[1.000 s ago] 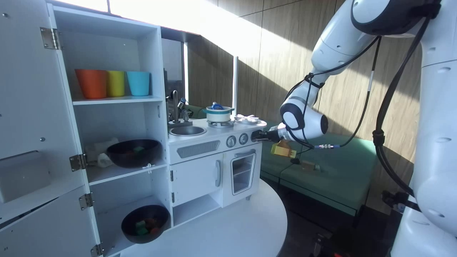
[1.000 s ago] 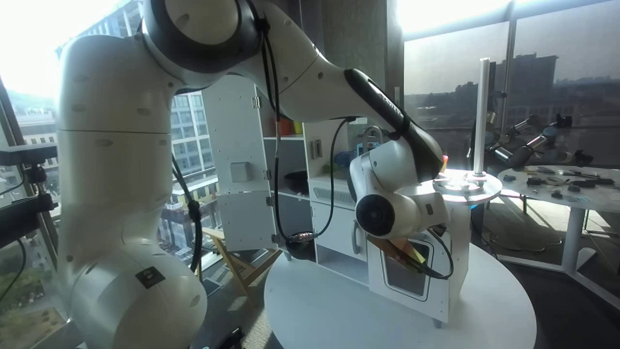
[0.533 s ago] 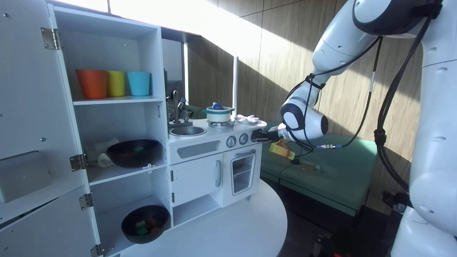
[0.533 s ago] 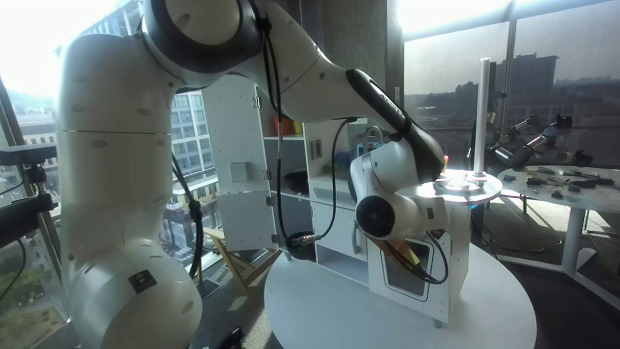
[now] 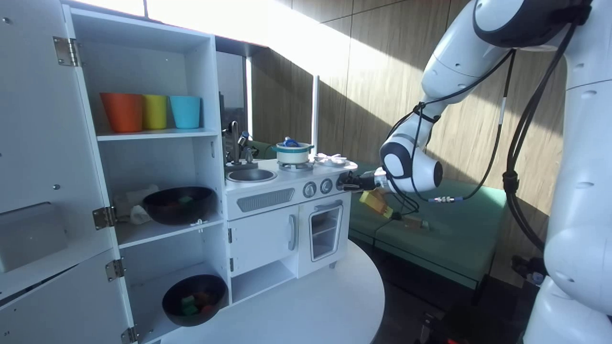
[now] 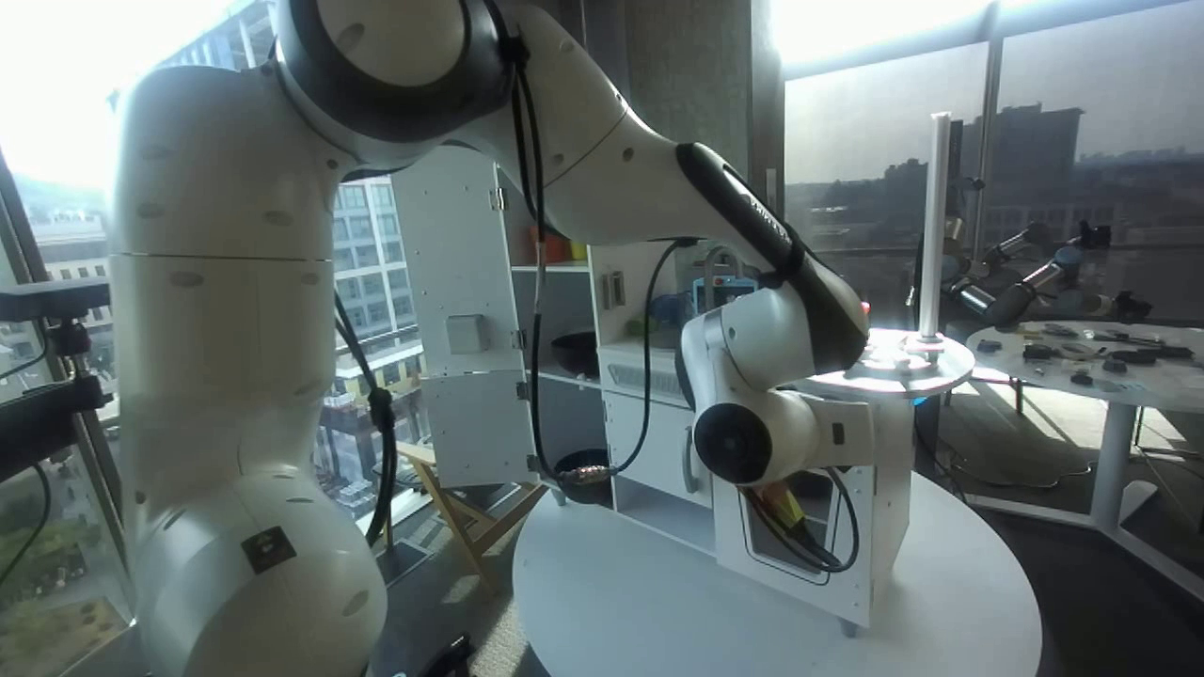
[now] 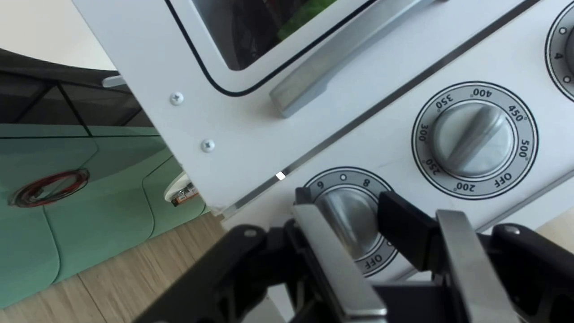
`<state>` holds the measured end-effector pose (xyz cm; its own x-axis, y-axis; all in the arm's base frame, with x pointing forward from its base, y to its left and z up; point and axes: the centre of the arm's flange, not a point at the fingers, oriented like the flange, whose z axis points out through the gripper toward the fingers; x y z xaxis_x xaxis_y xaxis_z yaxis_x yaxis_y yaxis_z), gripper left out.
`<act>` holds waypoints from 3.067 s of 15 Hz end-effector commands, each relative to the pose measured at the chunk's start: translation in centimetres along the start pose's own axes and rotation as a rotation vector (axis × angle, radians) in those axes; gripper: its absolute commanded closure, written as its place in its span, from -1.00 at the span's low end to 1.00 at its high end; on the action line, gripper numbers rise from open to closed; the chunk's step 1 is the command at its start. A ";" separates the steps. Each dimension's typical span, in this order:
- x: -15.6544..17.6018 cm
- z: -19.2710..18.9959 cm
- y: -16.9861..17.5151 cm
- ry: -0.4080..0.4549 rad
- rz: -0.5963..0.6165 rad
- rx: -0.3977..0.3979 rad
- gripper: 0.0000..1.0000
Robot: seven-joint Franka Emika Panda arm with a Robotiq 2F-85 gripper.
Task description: Turn the first right switch to the right
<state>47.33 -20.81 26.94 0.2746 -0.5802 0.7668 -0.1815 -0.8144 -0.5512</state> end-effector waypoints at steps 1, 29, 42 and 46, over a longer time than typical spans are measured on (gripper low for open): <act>-0.5 -1.3 -3.1 0.007 0.070 0.100 0.65; 0.0 -11.2 -2.8 -0.190 -0.634 -0.411 -1.00; -2.3 -14.5 -10.9 -0.457 -0.886 -0.347 -1.00; -1.5 -15.8 -13.5 -0.381 -0.941 -0.290 -1.00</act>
<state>36.15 -10.83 36.71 0.7413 0.2344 0.6289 0.0396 -0.9507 0.3077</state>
